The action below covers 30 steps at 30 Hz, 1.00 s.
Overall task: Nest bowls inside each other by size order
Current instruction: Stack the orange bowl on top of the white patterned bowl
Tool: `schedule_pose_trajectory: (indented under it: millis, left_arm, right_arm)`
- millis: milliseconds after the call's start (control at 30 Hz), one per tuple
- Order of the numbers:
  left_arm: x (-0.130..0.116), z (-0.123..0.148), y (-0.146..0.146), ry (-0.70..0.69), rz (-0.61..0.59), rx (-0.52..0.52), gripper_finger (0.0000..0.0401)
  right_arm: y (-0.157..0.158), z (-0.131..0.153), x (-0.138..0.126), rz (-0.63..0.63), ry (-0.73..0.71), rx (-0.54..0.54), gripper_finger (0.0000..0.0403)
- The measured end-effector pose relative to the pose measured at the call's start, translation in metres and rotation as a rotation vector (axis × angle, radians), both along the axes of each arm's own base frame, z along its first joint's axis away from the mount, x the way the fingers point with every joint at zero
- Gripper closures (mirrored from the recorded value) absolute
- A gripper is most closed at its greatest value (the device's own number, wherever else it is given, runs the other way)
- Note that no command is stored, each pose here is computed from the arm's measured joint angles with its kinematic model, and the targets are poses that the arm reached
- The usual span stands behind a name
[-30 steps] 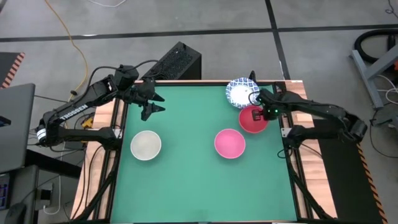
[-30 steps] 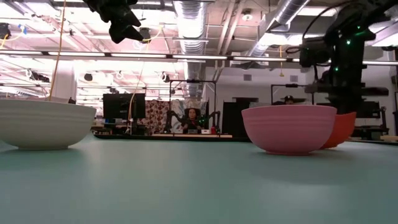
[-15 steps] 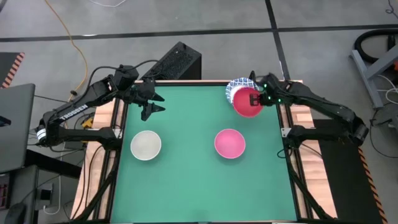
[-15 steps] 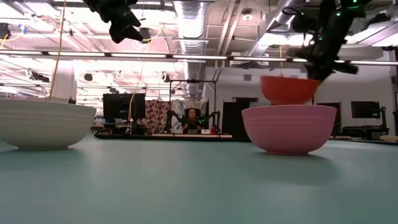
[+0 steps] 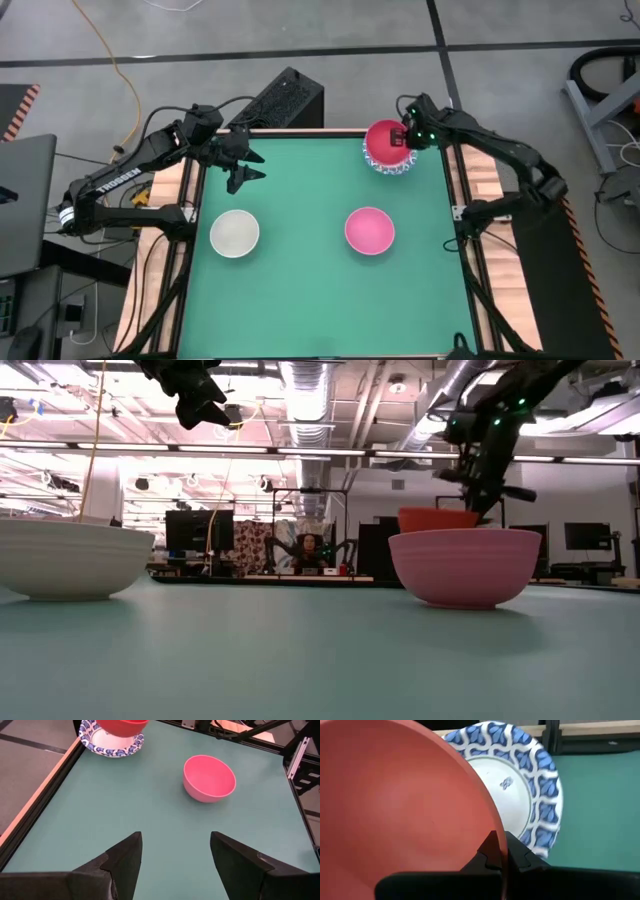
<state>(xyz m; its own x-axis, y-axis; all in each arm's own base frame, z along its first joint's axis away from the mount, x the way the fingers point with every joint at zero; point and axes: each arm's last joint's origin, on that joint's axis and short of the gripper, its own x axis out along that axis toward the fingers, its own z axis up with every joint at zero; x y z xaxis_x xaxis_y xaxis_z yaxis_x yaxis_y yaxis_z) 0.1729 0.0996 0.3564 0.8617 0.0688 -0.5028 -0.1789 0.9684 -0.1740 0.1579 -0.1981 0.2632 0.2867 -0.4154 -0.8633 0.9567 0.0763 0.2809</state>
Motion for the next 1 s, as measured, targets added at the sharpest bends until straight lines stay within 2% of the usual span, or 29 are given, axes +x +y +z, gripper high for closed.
schedule_pose_trajectory:
  millis: [333, 467, 733, 1000]
  left_arm:
    - [0.0, 0.0, 0.0, 0.003, -0.009, 0.014, 0.0177]
    - [0.0, 0.0, 0.0, 0.006, -0.009, 0.013, 0.0177]
    - [-0.001, -0.001, 0.001, 0.021, 0.026, 0.033, 0.0177]
    - [-0.001, -0.002, 0.001, 0.033, 0.027, 0.025, 0.0177]
  right_arm:
    - [-0.042, -0.014, -0.004, -0.059, 0.068, 0.08, 0.0396]
    - [-0.048, -0.024, -0.01, -0.071, 0.111, 0.132, 0.0396]
    - [-0.053, -0.034, -0.006, -0.052, 0.129, 0.147, 0.0396]
    - [-0.062, -0.057, 0.0, -0.05, 0.163, 0.208, 0.0396]
